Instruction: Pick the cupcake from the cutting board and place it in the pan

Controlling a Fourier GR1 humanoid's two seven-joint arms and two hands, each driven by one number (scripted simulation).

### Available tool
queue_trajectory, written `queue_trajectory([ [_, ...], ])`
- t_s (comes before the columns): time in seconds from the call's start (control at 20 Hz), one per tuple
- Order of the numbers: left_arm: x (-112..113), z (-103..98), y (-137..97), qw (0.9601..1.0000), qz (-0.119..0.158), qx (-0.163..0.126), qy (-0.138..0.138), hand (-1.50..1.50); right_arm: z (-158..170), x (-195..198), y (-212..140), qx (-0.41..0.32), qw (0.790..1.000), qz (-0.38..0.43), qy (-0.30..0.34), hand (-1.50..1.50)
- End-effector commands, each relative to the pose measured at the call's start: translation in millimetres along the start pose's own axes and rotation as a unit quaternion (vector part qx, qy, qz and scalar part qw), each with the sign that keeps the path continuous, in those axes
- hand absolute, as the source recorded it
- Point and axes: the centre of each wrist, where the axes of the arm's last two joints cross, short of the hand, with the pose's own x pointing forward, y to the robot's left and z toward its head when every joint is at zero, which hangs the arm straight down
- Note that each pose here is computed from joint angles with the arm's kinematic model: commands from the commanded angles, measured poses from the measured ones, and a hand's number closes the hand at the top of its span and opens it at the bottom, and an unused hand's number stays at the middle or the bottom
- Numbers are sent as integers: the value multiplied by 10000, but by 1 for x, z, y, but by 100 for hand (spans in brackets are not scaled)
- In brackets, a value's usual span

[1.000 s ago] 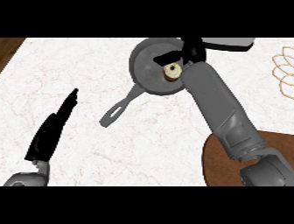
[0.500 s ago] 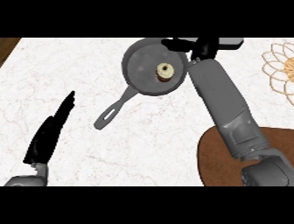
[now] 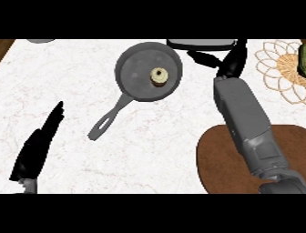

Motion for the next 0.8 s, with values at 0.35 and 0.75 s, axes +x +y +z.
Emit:
queue_trajectory([
  [0.35, -3, 3, 4, 9995, -9, 189, 247, 0, -11, -69, -79, 218, 9991, 200, -297, -150],
  [0.75, -6, 21, 7, 9995, -25, 206, 254, 0, -12, -67, -162, 390, 9986, 253, -270, -150],
])
